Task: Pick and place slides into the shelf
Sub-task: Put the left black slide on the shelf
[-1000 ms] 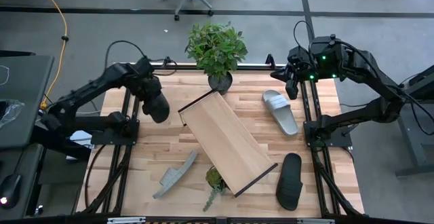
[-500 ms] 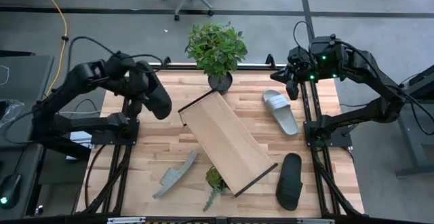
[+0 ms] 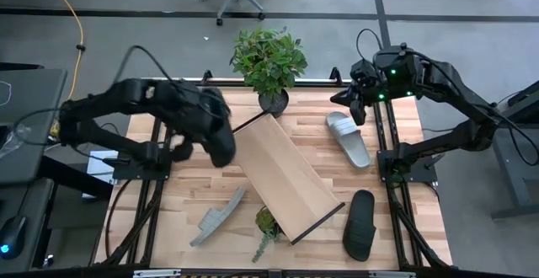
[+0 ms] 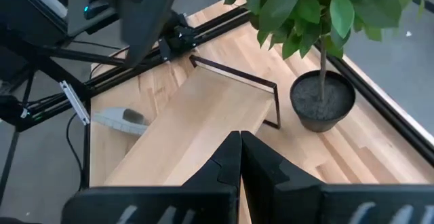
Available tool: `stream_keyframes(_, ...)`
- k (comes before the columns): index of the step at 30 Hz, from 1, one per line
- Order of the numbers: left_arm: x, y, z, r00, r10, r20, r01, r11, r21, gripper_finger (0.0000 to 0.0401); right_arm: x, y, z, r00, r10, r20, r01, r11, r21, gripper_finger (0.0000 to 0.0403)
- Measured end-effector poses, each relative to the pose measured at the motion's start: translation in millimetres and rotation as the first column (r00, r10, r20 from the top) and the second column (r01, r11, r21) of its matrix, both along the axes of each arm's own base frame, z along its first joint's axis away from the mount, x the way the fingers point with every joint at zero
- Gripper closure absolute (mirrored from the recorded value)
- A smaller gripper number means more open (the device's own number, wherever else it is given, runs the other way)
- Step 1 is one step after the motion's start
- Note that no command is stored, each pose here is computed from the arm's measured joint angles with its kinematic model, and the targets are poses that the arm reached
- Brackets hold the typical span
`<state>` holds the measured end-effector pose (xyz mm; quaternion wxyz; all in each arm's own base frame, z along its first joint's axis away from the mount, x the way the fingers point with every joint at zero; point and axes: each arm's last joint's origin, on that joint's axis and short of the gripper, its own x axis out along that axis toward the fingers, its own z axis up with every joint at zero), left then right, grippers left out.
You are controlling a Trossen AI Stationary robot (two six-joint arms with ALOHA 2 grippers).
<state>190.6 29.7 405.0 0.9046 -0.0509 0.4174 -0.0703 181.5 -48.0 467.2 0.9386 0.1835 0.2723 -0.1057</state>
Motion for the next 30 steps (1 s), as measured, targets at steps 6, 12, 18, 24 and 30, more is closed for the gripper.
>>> stream_keyframes(6,52.4,-19.8,-3.7,0.989,-0.144,-0.016,0.145,0.989,0.008,0.0398,1.4,-0.6,-2.3,1.0,0.002,-0.023,-0.002,1.0,-0.005,0.0403)
stream_keyframes(12,93.1,-30.2,-3.0,0.977,-0.213,-0.022,0.214,0.977,0.022,0.0398,1.1,-0.6,-2.4,0.999,0.016,-0.028,-0.017,0.999,-0.034,0.0403)
stream_keyframes(18,128.4,-35.0,-7.3,0.968,-0.249,-0.027,0.25,0.968,0.036,0.0398,0.9,0.1,-2.8,1.0,-0.008,-0.022,0.009,0.999,0.047,0.04)
stream_keyframes(24,149.6,-33.2,-6.4,0.97,-0.243,-0.011,0.243,0.967,0.074,0.0398,12.9,3.4,-0.3,0.999,0.016,0.042,-0.022,0.989,0.146,0.0343)
stream_keyframes(30,162.8,-32.4,-4.5,0.97,-0.243,0.029,0.238,0.964,0.119,0.0398,33.8,6.0,-6.6,1.0,-0.004,0.031,-0.003,0.971,0.238,0.0278)
